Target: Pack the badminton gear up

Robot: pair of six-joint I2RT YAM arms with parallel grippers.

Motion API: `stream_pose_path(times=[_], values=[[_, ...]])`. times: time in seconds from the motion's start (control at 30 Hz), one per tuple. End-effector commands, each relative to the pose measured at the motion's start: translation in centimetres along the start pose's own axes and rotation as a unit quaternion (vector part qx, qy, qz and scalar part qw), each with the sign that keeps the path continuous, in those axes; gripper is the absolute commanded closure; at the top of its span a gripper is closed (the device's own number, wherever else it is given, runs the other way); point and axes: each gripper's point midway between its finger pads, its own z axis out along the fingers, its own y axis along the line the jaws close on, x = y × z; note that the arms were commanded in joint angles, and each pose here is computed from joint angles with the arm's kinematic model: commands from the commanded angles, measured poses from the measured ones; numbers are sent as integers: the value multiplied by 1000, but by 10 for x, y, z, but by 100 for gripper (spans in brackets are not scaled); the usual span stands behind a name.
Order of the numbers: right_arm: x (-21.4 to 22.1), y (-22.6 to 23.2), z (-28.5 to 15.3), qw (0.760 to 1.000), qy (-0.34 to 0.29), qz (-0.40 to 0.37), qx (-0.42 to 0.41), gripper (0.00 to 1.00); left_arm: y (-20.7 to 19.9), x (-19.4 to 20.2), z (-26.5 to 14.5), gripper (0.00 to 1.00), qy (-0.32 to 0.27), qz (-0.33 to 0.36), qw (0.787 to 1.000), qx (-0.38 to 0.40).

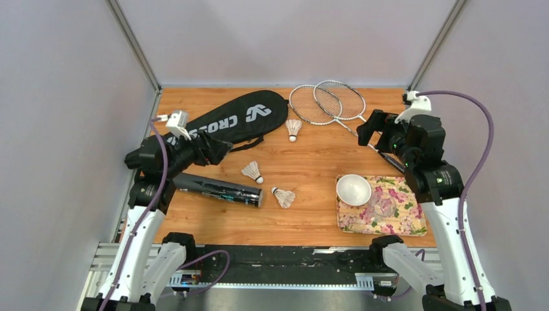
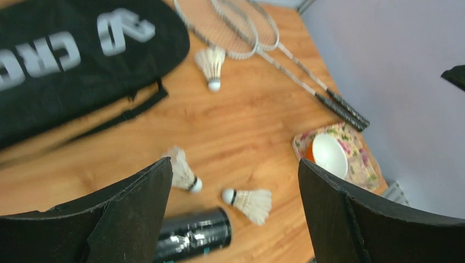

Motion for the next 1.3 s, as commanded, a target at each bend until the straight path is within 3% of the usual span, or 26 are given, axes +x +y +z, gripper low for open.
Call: stream_pose_path(times=[0.0,0.13,0.27,0.4,0.53,0.63,0.73,0.8,0.87,0.9,0.93,1.0,1.03,1.13,1.27], values=[[22,24,11,999,40,-1,-35,1,26,77,0,8,90,-116,989,-31],[64,78,26,989,94,-24,-111,0,48,111,-6,8,112,-174,974,-92],[119,152,26,958,155,0,-242,0,60,152,-15,13,151,-297,930,-154],[166,176,24,931,212,30,-297,1,63,195,-30,10,202,-383,880,-197],[196,173,24,924,239,22,-297,1,71,218,-45,9,203,-453,826,-267],[204,175,20,922,240,14,-304,1,75,226,-47,9,199,-468,811,-290],[210,193,10,909,239,-2,-341,2,80,217,-38,12,193,-406,849,-278],[214,204,10,905,240,3,-353,2,95,205,-43,11,173,-352,862,-321],[227,224,11,897,262,20,-356,10,100,198,-48,11,172,-295,883,-322],[233,225,17,905,261,36,-333,12,99,192,-47,10,168,-274,894,-311],[235,243,20,902,249,56,-347,14,95,186,-46,10,167,-235,916,-281],[255,249,24,897,262,126,-334,35,75,178,-35,10,160,-208,944,-201],[264,260,29,891,261,141,-344,41,64,162,-28,10,130,-179,963,-154],[280,274,36,888,272,154,-336,41,34,150,-23,9,114,-147,981,-53],[309,278,50,887,285,159,-328,42,8,142,-25,10,120,-117,986,22]])
